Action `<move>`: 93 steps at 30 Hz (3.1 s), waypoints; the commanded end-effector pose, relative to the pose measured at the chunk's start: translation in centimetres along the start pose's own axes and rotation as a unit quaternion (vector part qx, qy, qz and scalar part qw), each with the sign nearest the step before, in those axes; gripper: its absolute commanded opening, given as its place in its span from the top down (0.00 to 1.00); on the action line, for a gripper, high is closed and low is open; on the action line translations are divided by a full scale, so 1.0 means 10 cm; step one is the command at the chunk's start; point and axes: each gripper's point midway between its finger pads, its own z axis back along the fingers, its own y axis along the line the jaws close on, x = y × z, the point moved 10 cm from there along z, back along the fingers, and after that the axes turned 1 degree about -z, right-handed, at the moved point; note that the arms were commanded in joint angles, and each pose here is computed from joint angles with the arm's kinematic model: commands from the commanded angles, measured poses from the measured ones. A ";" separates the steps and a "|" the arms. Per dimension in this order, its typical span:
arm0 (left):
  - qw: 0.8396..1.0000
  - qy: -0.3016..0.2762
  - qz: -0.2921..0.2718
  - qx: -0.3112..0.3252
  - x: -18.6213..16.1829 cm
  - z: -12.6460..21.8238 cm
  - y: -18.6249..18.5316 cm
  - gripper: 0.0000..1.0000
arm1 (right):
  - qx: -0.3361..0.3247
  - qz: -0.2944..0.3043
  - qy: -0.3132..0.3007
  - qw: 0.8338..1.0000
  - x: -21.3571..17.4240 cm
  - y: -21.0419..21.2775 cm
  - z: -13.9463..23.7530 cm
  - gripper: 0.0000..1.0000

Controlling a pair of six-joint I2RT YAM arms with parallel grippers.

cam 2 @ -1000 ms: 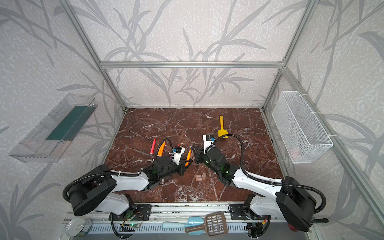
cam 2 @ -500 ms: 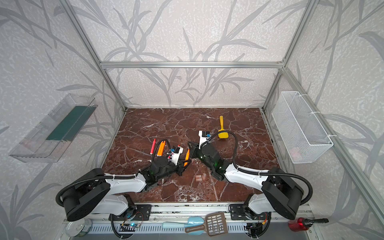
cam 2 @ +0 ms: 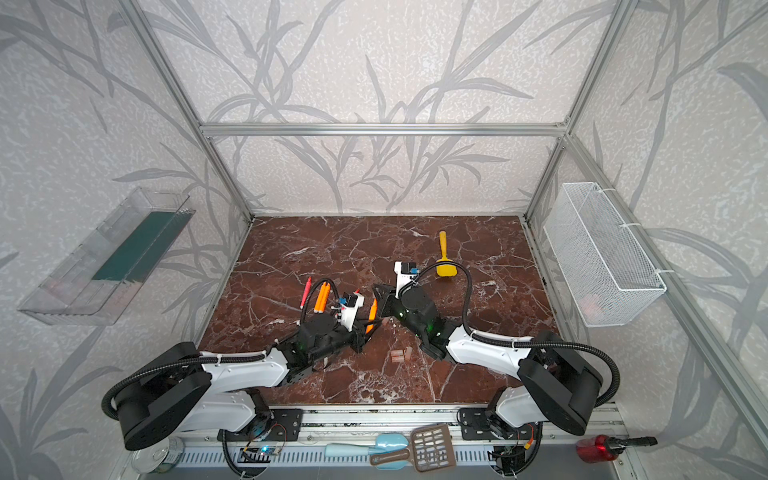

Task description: Insert the pens into the pen caps

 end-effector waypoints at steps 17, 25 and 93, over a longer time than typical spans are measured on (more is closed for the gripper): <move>0.998 -0.040 0.039 0.000 0.09 0.12 -0.01 1.00 | 0.057 -0.023 0.022 0.998 -0.19 -0.01 0.05 1.00; 0.997 -0.050 0.046 -0.023 0.24 0.06 -0.09 1.00 | 0.095 -0.022 0.023 0.995 -0.30 0.01 0.07 1.00; 0.986 -0.007 -0.113 -0.122 0.10 0.03 -0.29 1.00 | 0.052 0.053 -0.001 0.997 0.09 0.23 0.56 0.62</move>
